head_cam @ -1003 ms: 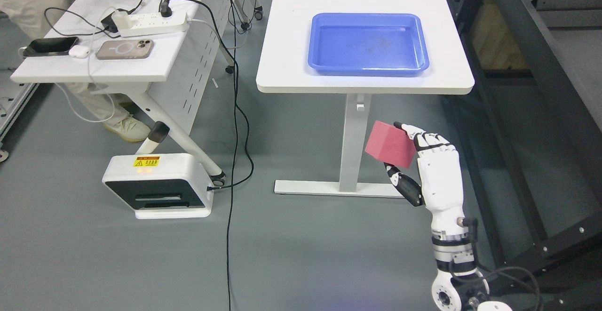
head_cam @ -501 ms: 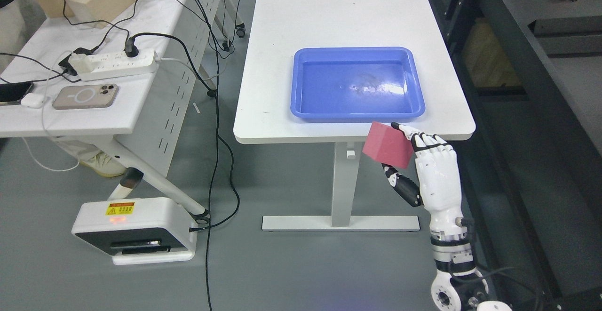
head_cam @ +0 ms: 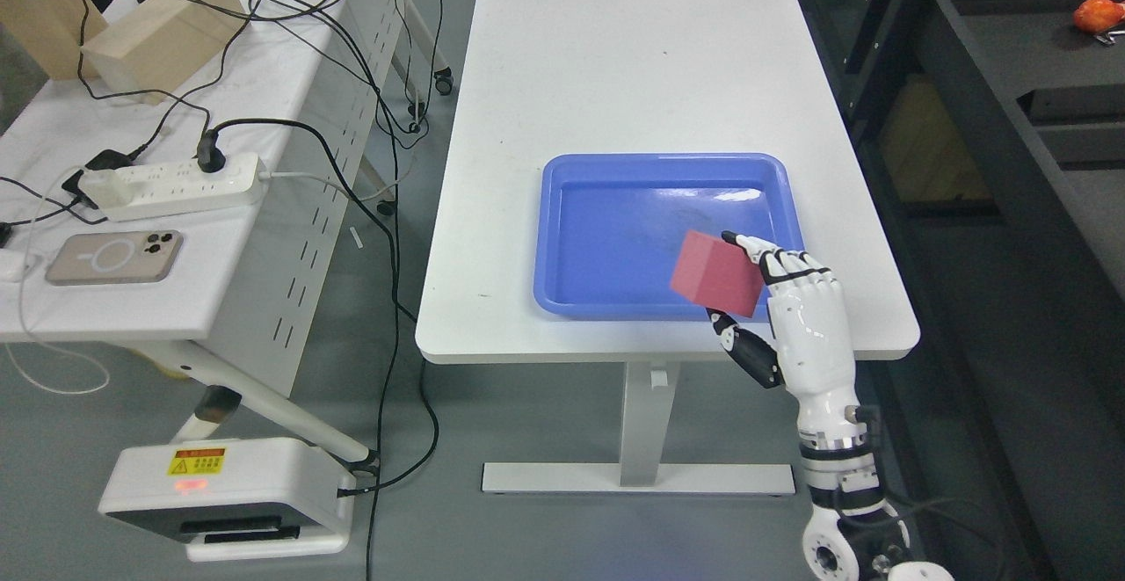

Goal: Pick pink block from left shelf to tray
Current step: 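Lower the pink cube into the blue tray and open the right hand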

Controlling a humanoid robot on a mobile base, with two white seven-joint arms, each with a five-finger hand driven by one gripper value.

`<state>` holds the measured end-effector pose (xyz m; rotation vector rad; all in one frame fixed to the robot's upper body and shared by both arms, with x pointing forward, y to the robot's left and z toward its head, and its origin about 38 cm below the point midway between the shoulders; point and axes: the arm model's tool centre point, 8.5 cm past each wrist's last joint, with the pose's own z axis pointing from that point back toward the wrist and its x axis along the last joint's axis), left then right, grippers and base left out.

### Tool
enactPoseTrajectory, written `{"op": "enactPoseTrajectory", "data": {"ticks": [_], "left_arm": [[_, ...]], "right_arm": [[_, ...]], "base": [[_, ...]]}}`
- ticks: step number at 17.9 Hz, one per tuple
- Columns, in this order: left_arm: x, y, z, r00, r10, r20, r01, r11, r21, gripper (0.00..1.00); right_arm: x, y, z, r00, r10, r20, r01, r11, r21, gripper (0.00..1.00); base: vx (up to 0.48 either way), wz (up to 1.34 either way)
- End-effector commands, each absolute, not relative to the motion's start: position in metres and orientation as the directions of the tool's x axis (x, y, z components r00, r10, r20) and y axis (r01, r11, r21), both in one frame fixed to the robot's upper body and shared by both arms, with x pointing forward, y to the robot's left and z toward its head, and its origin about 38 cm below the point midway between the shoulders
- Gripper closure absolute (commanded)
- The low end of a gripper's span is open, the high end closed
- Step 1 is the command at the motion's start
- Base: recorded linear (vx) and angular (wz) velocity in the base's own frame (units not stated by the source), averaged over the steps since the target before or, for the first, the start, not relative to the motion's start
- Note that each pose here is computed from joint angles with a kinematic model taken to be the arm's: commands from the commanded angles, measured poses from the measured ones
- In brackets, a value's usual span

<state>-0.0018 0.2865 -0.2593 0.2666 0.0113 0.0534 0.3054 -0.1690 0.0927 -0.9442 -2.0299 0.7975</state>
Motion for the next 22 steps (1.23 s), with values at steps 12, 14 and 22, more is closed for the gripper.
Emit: {"op": "enactPoseTrajectory", "data": {"ticks": [12, 14, 22], "left_arm": [[0.024, 0.297, -0.258, 0.998, 0.050, 0.044, -0.060, 0.959, 0.276, 0.00], [0.023, 0.297, -0.258, 0.998, 0.050, 0.043, -0.060, 0.959, 0.276, 0.00], [0.024, 0.297, -0.258, 0.998, 0.050, 0.044, -0.060, 0.959, 0.276, 0.00]], "right_arm": [[0.291, -0.147, 0.065, -0.485, 0.795, 0.365, 0.128, 0.478, -0.869, 0.92], [0.283, -0.144, 0.051, -0.473, 0.796, 0.377, 0.035, 0.444, -0.895, 0.88], [0.281, -0.151, 0.046, -0.441, 0.808, 0.390, 0.011, 0.440, -0.898, 0.70]], "base": [[0.208, 0.00], [0.144, 0.01], [0.100, 0.01]]}}
